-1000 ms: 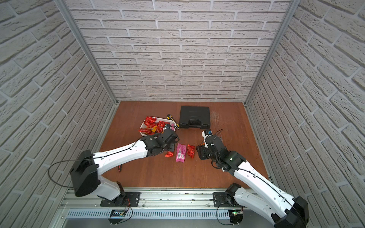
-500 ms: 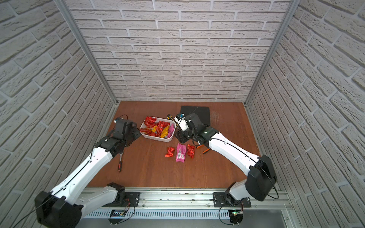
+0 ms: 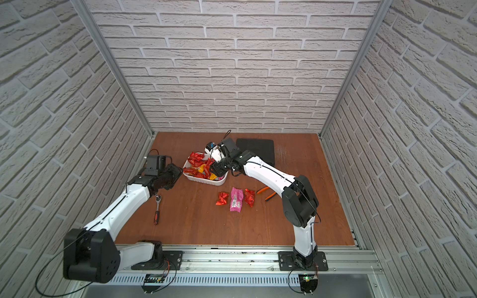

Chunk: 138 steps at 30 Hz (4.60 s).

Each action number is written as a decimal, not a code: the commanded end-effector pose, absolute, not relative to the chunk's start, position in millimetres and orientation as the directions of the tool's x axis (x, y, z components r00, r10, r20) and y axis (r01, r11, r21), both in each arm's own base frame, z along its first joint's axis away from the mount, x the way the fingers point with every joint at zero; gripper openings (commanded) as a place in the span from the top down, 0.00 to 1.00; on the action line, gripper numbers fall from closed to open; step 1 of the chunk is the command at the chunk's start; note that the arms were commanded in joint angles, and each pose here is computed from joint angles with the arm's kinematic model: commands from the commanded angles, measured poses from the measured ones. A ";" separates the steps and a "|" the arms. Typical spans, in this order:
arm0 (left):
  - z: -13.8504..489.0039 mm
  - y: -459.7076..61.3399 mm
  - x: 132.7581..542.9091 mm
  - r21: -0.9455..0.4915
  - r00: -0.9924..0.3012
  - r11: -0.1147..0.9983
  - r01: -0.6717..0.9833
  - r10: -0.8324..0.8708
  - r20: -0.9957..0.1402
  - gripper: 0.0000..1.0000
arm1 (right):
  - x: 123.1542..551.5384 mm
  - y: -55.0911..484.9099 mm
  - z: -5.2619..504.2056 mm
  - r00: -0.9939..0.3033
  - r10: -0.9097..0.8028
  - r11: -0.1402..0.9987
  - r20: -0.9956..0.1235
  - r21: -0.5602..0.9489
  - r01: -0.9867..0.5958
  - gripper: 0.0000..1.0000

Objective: Take the tea bags out of the storage box
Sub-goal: Pick up the tea bag from the storage box, then place the tea bag at the center of the board.

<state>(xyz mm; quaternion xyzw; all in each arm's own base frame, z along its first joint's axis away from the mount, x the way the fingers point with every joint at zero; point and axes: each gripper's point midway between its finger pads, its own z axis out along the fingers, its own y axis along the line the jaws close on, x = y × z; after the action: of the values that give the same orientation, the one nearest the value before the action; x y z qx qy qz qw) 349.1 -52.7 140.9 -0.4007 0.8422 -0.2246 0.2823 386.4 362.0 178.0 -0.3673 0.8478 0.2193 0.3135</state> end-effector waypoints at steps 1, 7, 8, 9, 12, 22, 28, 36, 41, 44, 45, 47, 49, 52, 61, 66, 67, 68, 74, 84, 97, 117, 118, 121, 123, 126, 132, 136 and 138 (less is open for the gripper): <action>158.2 -59.8 377.5 -0.691 -0.468 0.500 -0.521 -0.845 -0.258 0.42 | 389.2 367.5 195.9 -0.487 -0.467 0.621 -0.738 0.118 -0.775 0.51; 141.3 -62.8 396.8 -0.683 -0.428 0.429 -0.591 -0.885 -0.185 0.49 | 387.2 362.2 188.0 -0.503 -0.456 0.641 -0.735 0.121 -0.758 0.51; 137.2 -62.0 397.4 -0.670 -0.420 0.421 -0.611 -0.890 -0.176 0.50 | 386.1 360.5 186.5 -0.504 -0.458 0.644 -0.732 0.118 -0.756 0.51; 133.5 -61.7 398.2 -0.662 -0.413 0.413 -0.626 -0.895 -0.169 0.51 | 385.8 358.1 185.1 -0.509 -0.458 0.649 -0.729 0.117 -0.752 0.51; 123.5 -63.4 402.1 -0.655 -0.399 0.384 -0.651 -0.907 -0.135 0.54 | 383.9 354.2 185.5 -0.514 -0.455 0.658 -0.727 0.114 -0.745 0.51; 103.0 -78.0 409.9 -0.634 -0.405 0.353 -0.688 -0.912 -0.068 0.74 | 378.7 347.7 191.9 -0.514 -0.455 0.665 -0.727 0.106 -0.739 0.51; 113.1 -71.3 403.2 -0.623 -0.391 0.363 -0.693 -0.915 -0.098 0.95 | 374.7 346.0 198.3 -0.516 -0.436 0.667 -0.737 0.120 -0.735 0.51; 154.0 -58.1 384.5 -0.640 -0.411 0.460 -0.615 -0.880 -0.238 1.00 | 364.6 345.4 222.2 -0.549 -0.367 0.672 -0.751 0.194 -0.715 0.50; 204.9 -87.4 395.3 -0.753 -0.521 0.596 -0.280 -0.753 -0.402 1.00 | 356.0 335.4 238.5 -0.671 -0.241 0.725 -0.701 0.329 -0.605 0.49; 237.7 -124.5 396.4 -0.782 -0.580 0.623 0.010 -0.633 -0.512 1.00 | 350.2 326.1 239.9 -0.778 -0.137 0.736 -0.613 0.463 -0.494 0.49; 247.2 -138.8 394.2 -0.784 -0.599 0.613 0.104 -0.590 -0.541 1.00 | 347.9 324.6 241.6 -0.809 -0.101 0.724 -0.579 0.515 -0.459 0.49; 258.5 -162.4 387.2 -0.778 -0.632 0.586 0.227 -0.519 -0.576 1.00 | 343.9 320.9 244.8 -0.851 -0.044 0.692 -0.524 0.598 -0.404 0.48; 268.0 -181.6 378.3 -0.769 -0.644 0.548 0.329 -0.466 -0.607 1.00 | 341.0 315.5 250.5 -0.871 0.001 0.660 -0.491 0.655 -0.369 0.46; 277.6 -205.7 362.8 -0.745 -0.651 0.495 0.447 -0.391 -0.650 1.00 | 337.5 300.2 260.7 -0.877 0.063 0.631 -0.477 0.700 -0.335 0.43; 294.8 -258.9 318.4 -0.700 -0.680 0.315 0.641 -0.190 -0.708 1.00 | 316.7 257.5 300.8 -0.829 0.073 0.584 -0.555 0.697 -0.416 0.26; 300.8 -273.8 305.4 -0.696 -0.686 0.239 0.677 -0.139 -0.715 1.00 | 311.2 259.2 309.4 -0.822 0.061 0.535 -0.566 0.714 -0.452 0.27; 301.6 -275.1 304.2 -0.695 -0.685 0.233 0.680 -0.135 -0.715 1.00 | 310.5 261.1 309.2 -0.827 0.051 0.526 -0.560 0.719 -0.455 0.28; 302.2 -276.2 303.3 -0.697 -0.687 0.227 0.681 -0.133 -0.714 1.00 | 310.1 262.7 306.6 -0.834 0.039 0.522 -0.550 0.723 -0.452 0.29; 302.5 -285.1 295.8 -0.694 -0.689 0.200 0.692 -0.105 -0.717 1.00 | 314.4 268.0 289.3 -0.859 0.043 0.511 -0.509 0.750 -0.419 0.38; 298.1 -294.7 295.4 -0.702 -0.701 0.185 0.687 -0.082 -0.708 1.00 | 318.6 274.3 284.3 -0.866 0.046 0.487 -0.498 0.768 -0.416 0.59; 272.2 -263.4 331.0 -0.711 -0.720 0.436 0.552 -0.181 -0.670 0.24 | 322.3 265.7 266.8 -0.881 0.074 0.550 -0.467 0.756 -0.355 0.96; 177.7 -95.8 340.9 -0.618 -0.631 0.728 -0.296 -0.635 -0.446 0.26 | 395.1 258.0 118.1 -0.866 0.472 0.644 -0.166 0.735 0.210 0.96; 176.5 -96.1 341.6 -0.619 -0.635 0.727 -0.297 -0.634 -0.441 0.26 | 396.8 258.8 110.5 -0.867 0.471 0.657 -0.161 0.721 0.222 0.96; 174.4 -98.8 345.1 -0.623 -0.650 0.728 -0.286 -0.625 -0.432 0.27 | 402.9 259.5 92.9 -0.870 0.468 0.680 -0.156 0.692 0.242 0.95; 173.5 -99.1 347.7 -0.617 -0.663 0.735 -0.279 -0.613 -0.430 0.28 | 405.7 260.3 82.8 -0.873 0.466 0.690 -0.148 0.678 0.254 0.94; 171.1 -97.1 350.5 -0.603 -0.680 0.746 -0.283 -0.600 -0.422 0.29 | 407.2 257.5 71.9 -0.875 0.459 0.715 -0.151 0.648 0.263 0.89; 159.9 -87.7 353.9 -0.586 -0.684 0.739 -0.332 -0.616 -0.390 0.32 | 401.2 238.6 80.4 -0.890 0.391 0.813 -0.237 0.542 0.213 0.58; 156.5 -77.5 356.5 -0.577 -0.667 0.727 -0.371 -0.641 -0.379 0.34 | 396.1 231.1 108.8 -0.897 0.287 0.886 -0.336 0.449 0.115 0.49; 154.5 -71.7 357.7 -0.573 -0.653 0.719 -0.394 -0.657 -0.376 0.35 | 392.9 238.0 125.2 -0.898 0.232 0.904 -0.374 0.423 0.058 0.47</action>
<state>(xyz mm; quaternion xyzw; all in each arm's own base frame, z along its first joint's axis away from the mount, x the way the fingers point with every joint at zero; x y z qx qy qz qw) 352.0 -78.5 148.9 -0.2902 0.8840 -0.2313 0.2843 398.6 235.6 84.2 0.1379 0.9485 0.2288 0.1701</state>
